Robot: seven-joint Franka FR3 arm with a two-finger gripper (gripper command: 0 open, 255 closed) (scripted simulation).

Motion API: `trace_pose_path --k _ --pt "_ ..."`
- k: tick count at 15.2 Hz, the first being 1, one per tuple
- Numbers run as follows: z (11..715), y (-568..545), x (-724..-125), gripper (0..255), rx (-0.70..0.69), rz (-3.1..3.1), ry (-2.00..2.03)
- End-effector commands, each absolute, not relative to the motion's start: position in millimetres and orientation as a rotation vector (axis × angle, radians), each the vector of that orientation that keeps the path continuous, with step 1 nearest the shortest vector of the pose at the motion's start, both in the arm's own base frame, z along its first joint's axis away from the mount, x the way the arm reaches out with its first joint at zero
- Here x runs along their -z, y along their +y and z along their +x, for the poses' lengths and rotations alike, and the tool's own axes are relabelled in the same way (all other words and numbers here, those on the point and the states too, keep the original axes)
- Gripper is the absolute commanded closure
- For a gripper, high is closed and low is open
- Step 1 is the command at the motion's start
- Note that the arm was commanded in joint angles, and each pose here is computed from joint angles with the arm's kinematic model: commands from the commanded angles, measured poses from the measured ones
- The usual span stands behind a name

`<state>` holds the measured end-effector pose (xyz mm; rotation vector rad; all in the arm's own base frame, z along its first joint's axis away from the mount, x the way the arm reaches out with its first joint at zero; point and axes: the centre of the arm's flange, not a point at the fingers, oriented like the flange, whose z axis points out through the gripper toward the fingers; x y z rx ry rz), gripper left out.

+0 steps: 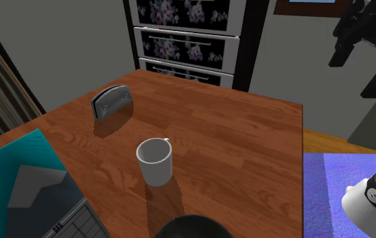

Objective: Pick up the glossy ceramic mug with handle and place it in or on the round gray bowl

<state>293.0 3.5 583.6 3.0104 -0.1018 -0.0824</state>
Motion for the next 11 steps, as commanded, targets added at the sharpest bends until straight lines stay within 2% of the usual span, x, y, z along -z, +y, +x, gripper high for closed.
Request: trace_pose_path --k 1,11 --pt "293.0 3.5 -583.6 0 0.082 3.010 -0.102" --pt "408.2 4.2 -520.3 0 0.080 3.038 -0.142"
